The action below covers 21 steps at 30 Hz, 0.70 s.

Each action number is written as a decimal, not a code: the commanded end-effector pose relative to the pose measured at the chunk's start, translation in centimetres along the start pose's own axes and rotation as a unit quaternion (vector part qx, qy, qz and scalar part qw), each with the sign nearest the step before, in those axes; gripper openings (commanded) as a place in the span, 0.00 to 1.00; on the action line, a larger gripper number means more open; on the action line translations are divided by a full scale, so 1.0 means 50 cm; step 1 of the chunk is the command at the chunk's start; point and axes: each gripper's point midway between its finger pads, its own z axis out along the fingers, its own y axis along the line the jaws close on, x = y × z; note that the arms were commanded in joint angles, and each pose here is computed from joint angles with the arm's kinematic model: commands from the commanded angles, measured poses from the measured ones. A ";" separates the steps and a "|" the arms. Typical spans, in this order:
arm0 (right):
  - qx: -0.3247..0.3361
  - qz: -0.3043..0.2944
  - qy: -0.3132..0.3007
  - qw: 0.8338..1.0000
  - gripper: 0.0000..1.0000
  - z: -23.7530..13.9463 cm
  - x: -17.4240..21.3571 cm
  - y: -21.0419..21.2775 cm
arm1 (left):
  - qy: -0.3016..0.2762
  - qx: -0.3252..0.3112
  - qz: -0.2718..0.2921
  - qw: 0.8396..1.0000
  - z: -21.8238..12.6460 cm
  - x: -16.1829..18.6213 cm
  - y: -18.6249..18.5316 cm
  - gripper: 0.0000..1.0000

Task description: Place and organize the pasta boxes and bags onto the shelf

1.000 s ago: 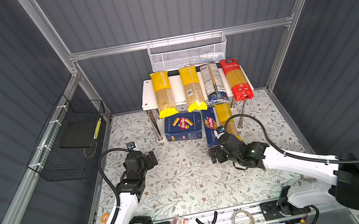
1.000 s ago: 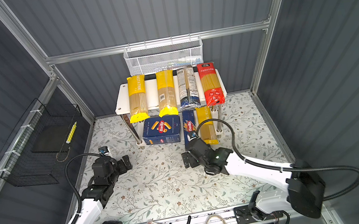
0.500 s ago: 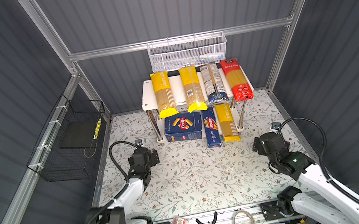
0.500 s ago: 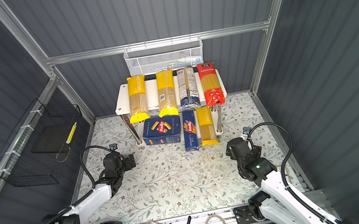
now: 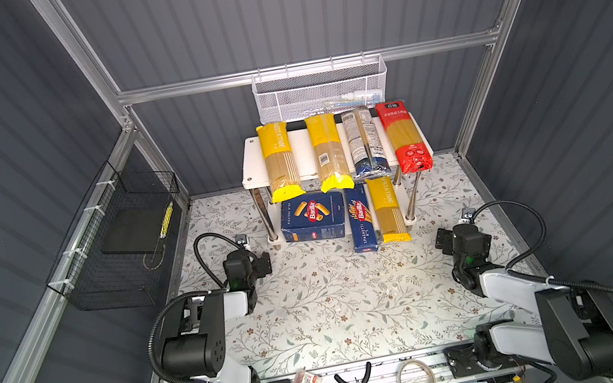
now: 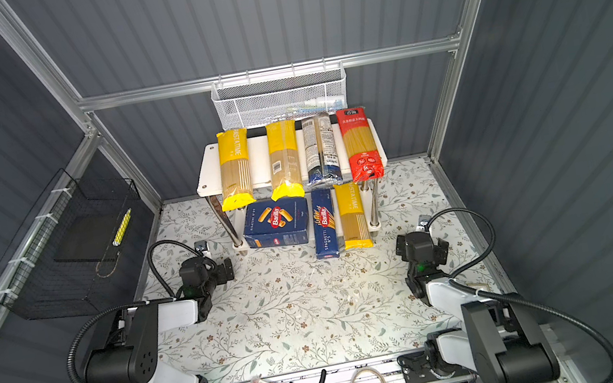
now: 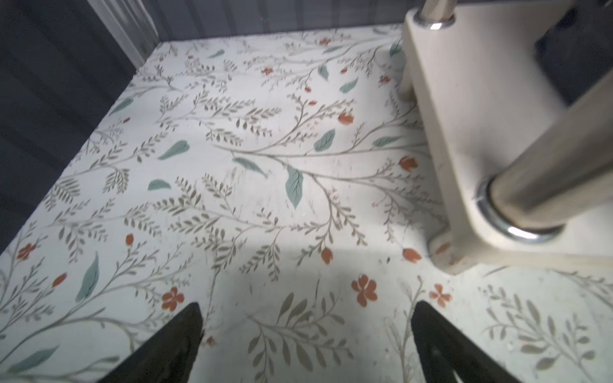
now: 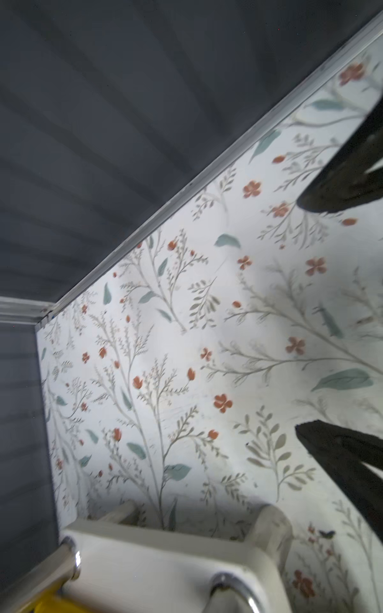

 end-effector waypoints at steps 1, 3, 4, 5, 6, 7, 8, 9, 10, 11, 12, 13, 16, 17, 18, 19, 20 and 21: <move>-0.070 0.018 -0.103 0.992 0.99 0.016 -0.094 0.045 | -0.069 0.018 -0.042 0.997 0.006 -0.010 0.028 0.99; -0.083 0.024 -0.126 0.988 0.99 0.023 -0.082 0.047 | -0.043 0.021 -0.040 0.998 0.004 0.003 0.029 1.00; -0.089 0.023 -0.128 0.987 0.99 0.018 -0.080 0.049 | -0.055 0.018 -0.042 0.997 0.008 -0.003 0.031 0.99; -0.090 0.021 -0.104 0.990 0.99 0.019 -0.069 0.049 | -0.052 0.019 -0.043 0.998 0.013 -0.002 0.030 0.99; -0.085 0.023 -0.096 0.991 0.99 0.025 -0.070 0.047 | -0.034 0.016 -0.040 0.998 0.016 0.005 0.031 1.00; -0.075 0.026 -0.102 0.992 0.99 0.035 -0.077 0.044 | -0.035 0.014 -0.038 0.999 0.017 0.002 0.030 0.99; -0.074 0.024 -0.104 0.992 0.99 0.036 -0.079 0.045 | -0.048 0.012 -0.038 0.998 0.017 -0.004 0.032 0.99; -0.075 0.025 -0.096 0.992 0.99 0.032 -0.073 0.043 | -0.041 0.014 -0.038 0.998 0.017 0.001 0.030 0.99; -0.076 0.025 -0.091 0.993 0.99 0.032 -0.071 0.043 | -0.034 0.015 -0.038 0.999 0.017 0.003 0.029 0.99; -0.075 0.024 -0.096 0.992 0.99 0.036 -0.076 0.045 | -0.037 0.014 -0.038 0.998 0.017 0.001 0.030 0.99; -0.076 0.023 -0.103 0.991 0.99 0.036 -0.079 0.046 | -0.042 0.013 -0.037 0.998 0.017 0.000 0.030 0.99; -0.078 0.023 -0.103 0.991 0.99 0.031 -0.076 0.046 | -0.042 0.013 -0.037 0.998 0.017 0.000 0.031 0.99; -0.079 0.021 -0.099 0.992 0.99 0.036 -0.077 0.050 | -0.039 0.013 -0.038 0.998 0.017 0.001 0.030 0.99; -0.079 0.021 -0.098 0.992 0.99 0.035 -0.076 0.049 | -0.039 0.013 -0.037 0.998 0.017 0.002 0.030 0.99; -0.080 0.020 -0.096 0.992 0.99 0.035 -0.075 0.049 | -0.039 0.013 -0.038 0.998 0.017 0.001 0.030 0.99; -0.080 0.020 -0.097 0.992 0.99 0.036 -0.076 0.050 | -0.040 0.013 -0.037 0.998 0.017 0.000 0.030 0.99; -0.080 0.021 -0.099 0.992 0.99 0.036 -0.077 0.050 | -0.039 0.013 -0.038 0.998 0.017 0.001 0.030 0.99; -0.081 0.020 -0.098 0.992 0.99 0.036 -0.076 0.050 | -0.039 0.014 -0.037 0.998 0.017 0.001 0.029 0.99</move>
